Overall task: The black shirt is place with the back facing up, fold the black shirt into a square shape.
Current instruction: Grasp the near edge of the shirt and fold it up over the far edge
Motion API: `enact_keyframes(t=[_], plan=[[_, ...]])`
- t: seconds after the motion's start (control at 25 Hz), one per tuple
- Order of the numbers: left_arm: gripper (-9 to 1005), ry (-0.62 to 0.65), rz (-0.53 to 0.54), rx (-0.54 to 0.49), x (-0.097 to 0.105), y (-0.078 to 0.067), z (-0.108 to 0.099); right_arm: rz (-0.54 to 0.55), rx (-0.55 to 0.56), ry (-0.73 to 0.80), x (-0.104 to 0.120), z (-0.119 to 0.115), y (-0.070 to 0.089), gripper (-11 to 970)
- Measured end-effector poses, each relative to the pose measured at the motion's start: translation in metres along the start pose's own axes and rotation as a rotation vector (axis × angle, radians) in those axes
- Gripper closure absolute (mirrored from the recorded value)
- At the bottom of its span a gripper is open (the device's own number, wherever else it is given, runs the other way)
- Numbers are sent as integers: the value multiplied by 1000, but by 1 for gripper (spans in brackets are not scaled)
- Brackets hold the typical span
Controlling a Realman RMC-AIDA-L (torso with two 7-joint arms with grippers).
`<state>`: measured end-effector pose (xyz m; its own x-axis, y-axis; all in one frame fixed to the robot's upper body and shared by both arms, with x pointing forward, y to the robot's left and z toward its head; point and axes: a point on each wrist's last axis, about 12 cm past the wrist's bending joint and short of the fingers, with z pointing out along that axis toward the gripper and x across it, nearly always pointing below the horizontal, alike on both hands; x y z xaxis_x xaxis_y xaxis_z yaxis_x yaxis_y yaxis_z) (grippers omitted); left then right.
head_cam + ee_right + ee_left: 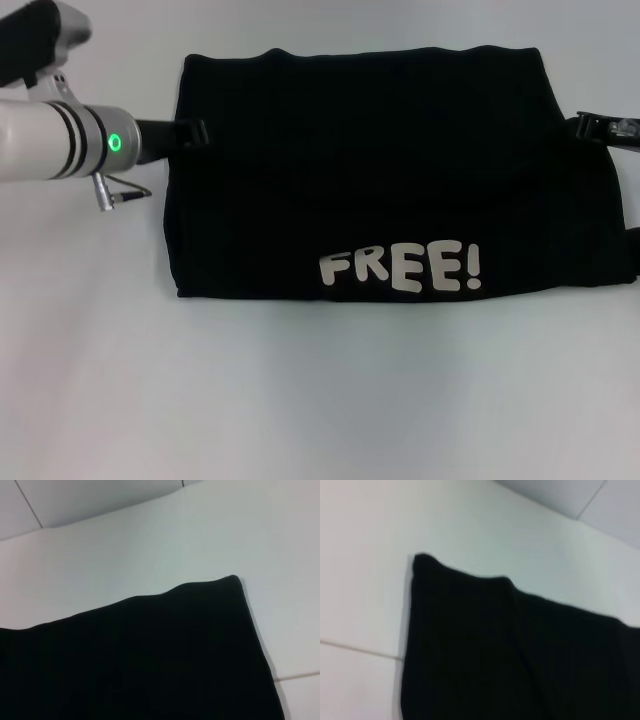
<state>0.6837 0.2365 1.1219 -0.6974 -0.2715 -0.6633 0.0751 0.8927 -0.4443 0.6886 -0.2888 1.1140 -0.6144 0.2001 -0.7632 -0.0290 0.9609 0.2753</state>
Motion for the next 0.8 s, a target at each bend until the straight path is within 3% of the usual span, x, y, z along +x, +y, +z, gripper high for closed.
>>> enact_keyframes(t=[0.24, 0.8], plan=[[930, -37, -1, -9, -4, -2, 0, -6, 2, -20, -8, 0, 3, 805], [931, -13, 79, -28, 6, -14, 12, -83, 18, -35, -9, 9, 21, 789]])
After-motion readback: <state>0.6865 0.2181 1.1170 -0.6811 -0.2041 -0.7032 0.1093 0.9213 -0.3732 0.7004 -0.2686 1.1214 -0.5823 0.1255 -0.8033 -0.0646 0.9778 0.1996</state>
